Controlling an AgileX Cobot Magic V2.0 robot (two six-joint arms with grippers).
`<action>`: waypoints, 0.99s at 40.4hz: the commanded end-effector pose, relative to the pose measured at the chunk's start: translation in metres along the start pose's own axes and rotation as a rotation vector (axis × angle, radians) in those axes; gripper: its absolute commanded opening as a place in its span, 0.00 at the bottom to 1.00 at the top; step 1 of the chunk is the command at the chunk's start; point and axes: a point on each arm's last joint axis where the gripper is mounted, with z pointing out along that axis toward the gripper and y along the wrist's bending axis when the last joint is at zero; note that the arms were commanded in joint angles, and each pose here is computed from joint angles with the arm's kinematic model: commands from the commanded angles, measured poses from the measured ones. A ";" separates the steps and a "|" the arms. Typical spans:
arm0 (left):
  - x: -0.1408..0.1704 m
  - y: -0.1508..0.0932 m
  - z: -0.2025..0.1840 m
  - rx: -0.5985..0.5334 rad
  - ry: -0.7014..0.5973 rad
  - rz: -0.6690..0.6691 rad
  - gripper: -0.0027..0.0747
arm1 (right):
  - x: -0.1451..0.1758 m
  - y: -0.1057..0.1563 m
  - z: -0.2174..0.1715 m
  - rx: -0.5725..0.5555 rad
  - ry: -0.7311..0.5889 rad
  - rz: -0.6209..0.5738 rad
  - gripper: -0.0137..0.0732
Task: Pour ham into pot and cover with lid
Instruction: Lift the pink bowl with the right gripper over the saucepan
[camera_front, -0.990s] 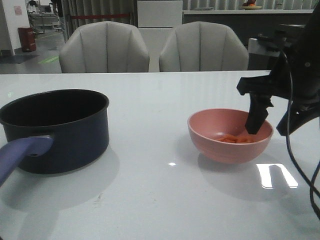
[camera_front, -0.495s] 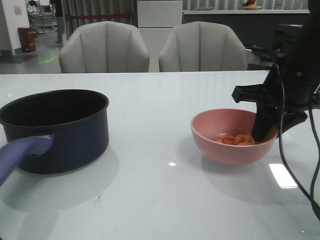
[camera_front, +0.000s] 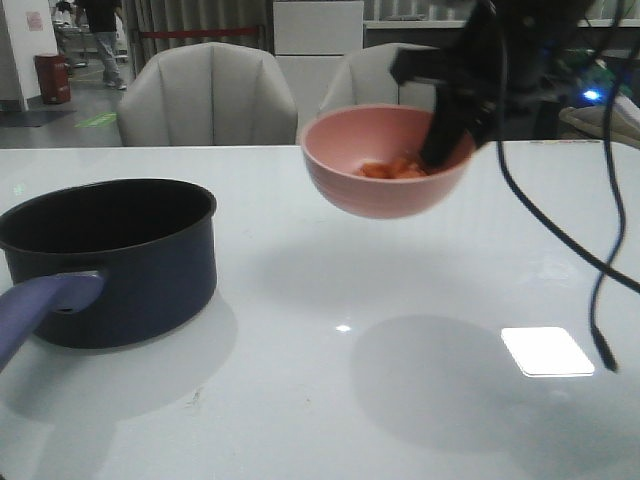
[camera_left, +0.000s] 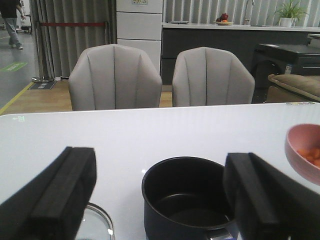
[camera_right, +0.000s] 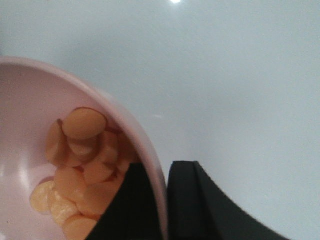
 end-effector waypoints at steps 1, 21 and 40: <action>-0.014 -0.001 -0.001 0.012 -0.089 -0.011 0.76 | -0.032 0.043 -0.045 -0.058 -0.213 -0.105 0.32; -0.014 -0.001 -0.001 0.012 -0.089 -0.011 0.76 | -0.039 0.138 -0.043 -0.124 -0.851 -0.357 0.32; -0.014 -0.001 -0.001 0.012 -0.089 -0.011 0.76 | -0.016 0.175 0.010 0.050 -1.113 -0.797 0.32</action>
